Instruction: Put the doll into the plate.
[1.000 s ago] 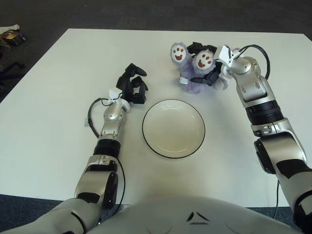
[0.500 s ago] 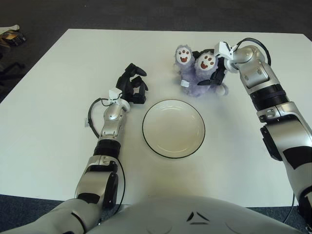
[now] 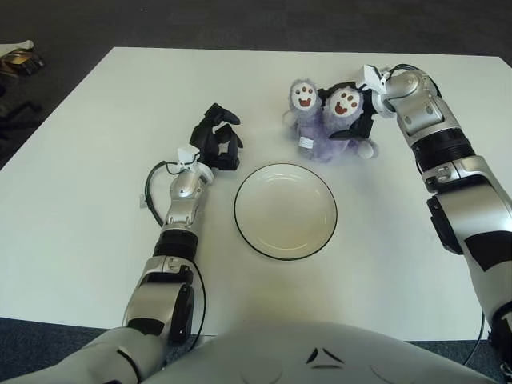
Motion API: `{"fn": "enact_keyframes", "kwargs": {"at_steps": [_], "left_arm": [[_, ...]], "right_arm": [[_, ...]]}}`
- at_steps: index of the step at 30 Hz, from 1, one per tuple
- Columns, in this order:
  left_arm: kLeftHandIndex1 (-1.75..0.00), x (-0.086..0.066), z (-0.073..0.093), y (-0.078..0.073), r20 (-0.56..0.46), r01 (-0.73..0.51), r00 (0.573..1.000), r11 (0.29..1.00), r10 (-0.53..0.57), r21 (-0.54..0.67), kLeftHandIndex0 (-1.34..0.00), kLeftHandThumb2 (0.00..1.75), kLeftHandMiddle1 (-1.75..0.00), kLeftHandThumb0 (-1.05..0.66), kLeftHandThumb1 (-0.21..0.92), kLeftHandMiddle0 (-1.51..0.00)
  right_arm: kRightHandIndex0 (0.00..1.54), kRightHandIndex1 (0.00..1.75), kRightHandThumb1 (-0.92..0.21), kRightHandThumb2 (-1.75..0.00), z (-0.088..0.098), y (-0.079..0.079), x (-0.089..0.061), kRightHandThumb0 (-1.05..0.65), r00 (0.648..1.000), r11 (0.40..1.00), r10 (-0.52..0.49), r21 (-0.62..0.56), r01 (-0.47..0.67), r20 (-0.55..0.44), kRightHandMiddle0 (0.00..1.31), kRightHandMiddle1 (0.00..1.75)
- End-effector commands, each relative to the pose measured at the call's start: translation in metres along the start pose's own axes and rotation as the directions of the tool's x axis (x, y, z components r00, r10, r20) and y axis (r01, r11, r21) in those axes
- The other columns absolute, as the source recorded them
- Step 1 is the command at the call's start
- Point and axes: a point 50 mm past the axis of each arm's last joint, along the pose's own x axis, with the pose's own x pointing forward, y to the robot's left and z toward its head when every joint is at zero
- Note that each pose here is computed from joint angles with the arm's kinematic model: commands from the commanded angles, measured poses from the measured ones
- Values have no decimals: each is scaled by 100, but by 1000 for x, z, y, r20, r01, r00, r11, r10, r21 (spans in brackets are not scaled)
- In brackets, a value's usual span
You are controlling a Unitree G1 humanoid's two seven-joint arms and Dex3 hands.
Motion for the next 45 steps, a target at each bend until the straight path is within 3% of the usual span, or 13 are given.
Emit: {"fn": "enact_keyframes", "kwargs": {"at_steps": [1,4,9,13,14,17,20,24,29,36,45], "left_arm": [[-175,-19,-20,1,-86,-41,996,998,37,-42,-39,139,-169,-1,26,-71],[-175,-19,-20,0,-85,-40,996,998,36,-46,-39,138,-169,-1,26,-71],[-175,-19,-19,0,-83,-39,996,998,35,-46,-38,136,-168,-1,27,-71],[-175,-20,-19,1,-80,-39,996,998,35,-47,-38,135,-167,-1,28,-70],[-175,-20,-19,1,-79,-39,996,998,35,-46,-37,135,-167,-1,28,-70],[-175,-20,-19,1,-77,-39,996,998,35,-45,-37,134,-166,-1,29,-70],[-175,-20,-18,2,-76,-40,996,998,37,-48,-37,134,-166,-1,29,-70],[-175,-21,-18,2,-75,-42,996,998,38,-52,-37,134,-167,-1,29,-70],[-175,-21,-18,2,-77,-43,996,997,39,-56,-38,136,-168,-1,28,-70],[-175,-21,-18,2,-77,-37,996,998,33,-54,-37,135,-167,-1,28,-70],[-175,-21,-17,3,-74,-36,997,998,32,-52,-37,133,-167,-1,30,-69]], "right_arm": [[0,53,2,-133,-17,16,10,-9,995,994,94,58,-93,-17,0,101],[0,65,6,-137,-21,17,11,-4,996,995,84,53,-84,-7,0,110],[0,136,2,-145,-35,23,15,-1,998,997,65,38,-65,-1,1,158],[0,166,-2,-145,-32,22,14,-3,999,1000,18,-20,-17,34,6,171],[4,168,-3,-145,-33,22,14,-3,999,1000,1,-28,0,38,10,172],[38,172,-26,-131,-35,22,14,29,999,999,-31,-41,33,44,30,174],[51,174,-31,-129,-35,22,13,40,997,996,-63,-66,66,38,44,174],[59,174,-30,-133,-36,22,12,46,996,992,-90,-88,91,20,56,175],[70,175,-19,-146,-37,21,12,52,994,991,-109,-77,108,1,68,175],[78,175,-11,-156,-40,20,9,56,975,975,-220,-10,220,16,83,175],[80,175,-9,-159,-45,19,8,57,974,967,-225,128,221,11,95,175]]}}
